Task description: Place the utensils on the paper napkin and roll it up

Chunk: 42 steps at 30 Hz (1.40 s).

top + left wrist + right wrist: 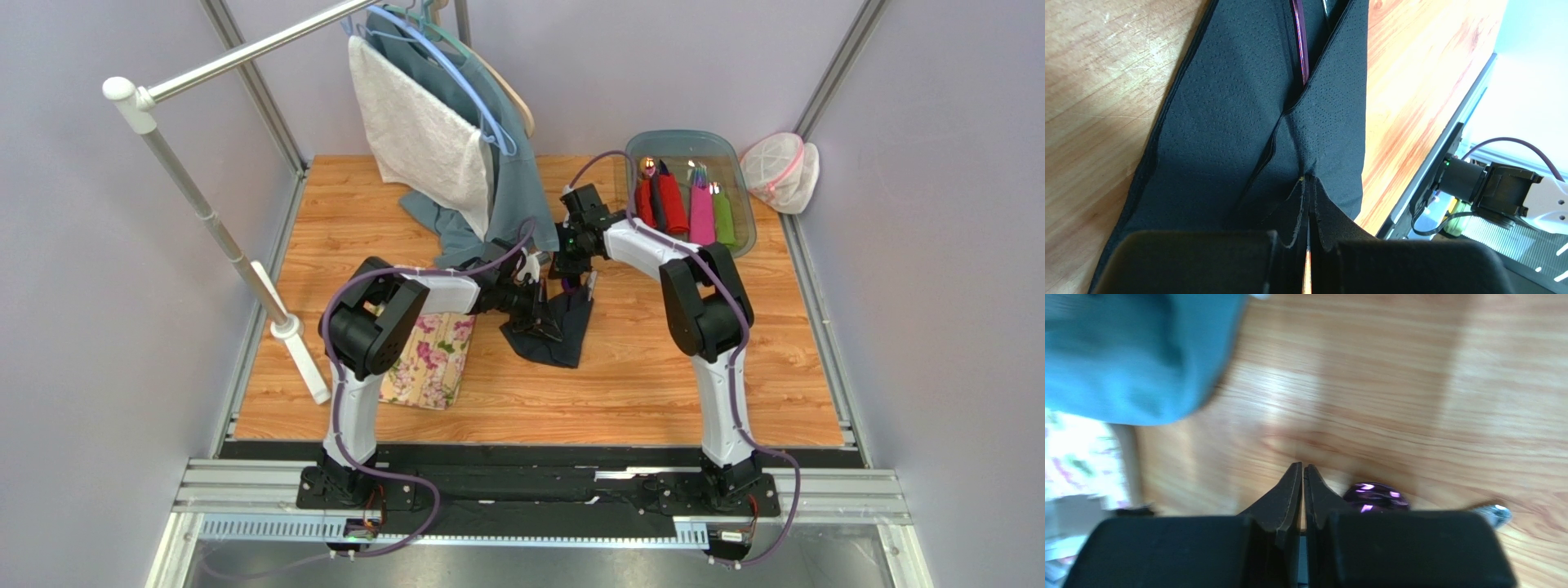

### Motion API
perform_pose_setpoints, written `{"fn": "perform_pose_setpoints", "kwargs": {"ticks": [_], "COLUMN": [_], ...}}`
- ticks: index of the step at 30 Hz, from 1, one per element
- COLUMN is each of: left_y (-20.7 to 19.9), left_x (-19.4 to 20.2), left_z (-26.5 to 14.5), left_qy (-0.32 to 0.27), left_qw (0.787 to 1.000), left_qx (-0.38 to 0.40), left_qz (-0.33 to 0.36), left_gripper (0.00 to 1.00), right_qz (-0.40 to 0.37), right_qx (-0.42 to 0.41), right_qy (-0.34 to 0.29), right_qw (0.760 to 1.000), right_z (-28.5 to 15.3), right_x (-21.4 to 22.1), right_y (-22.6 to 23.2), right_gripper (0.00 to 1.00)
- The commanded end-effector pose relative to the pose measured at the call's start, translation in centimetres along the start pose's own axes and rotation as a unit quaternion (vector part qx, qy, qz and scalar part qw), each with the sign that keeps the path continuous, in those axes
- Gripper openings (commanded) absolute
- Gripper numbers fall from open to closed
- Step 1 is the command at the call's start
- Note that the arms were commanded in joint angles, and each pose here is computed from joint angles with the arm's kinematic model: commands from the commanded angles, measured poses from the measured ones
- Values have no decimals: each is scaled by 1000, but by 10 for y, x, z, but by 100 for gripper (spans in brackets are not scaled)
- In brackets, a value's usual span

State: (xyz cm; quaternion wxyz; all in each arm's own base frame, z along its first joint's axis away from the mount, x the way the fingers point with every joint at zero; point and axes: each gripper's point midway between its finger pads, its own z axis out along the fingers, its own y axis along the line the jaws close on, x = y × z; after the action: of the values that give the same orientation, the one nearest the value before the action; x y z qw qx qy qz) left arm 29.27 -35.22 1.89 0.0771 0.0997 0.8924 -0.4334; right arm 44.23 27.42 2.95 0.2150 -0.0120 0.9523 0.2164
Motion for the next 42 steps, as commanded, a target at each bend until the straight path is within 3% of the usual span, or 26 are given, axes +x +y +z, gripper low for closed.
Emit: {"fn": "perform_pose_setpoints", "kwargs": {"ticks": [1,17,33,36,42], "left_y": [39,43,45,45,44], "left_x": [12,12,13,12,12], "left_z": [5,4,6,6,6], "left_qy": [4,0,4,4,4], "left_qw": [998,997,996,996,997], "left_qx": [-64,-75,-80,-79,-76], "left_qz": [-21,-27,-32,-31,-32], "left_gripper": [0,0,0,0,0], "right_qz": [-32,-83,-99,-88,-39], "right_qx": [48,102,63,53,11], "right_qy": [4,43,36,40,33], "right_qw": [998,990,992,994,999], "right_z": [-1,-26,-44,-49,-66], "right_x": [2,17,9,6,-15], "right_y": [-17,-48,-36,-33,-31], "right_gripper": [8,6,6,9,30]}}
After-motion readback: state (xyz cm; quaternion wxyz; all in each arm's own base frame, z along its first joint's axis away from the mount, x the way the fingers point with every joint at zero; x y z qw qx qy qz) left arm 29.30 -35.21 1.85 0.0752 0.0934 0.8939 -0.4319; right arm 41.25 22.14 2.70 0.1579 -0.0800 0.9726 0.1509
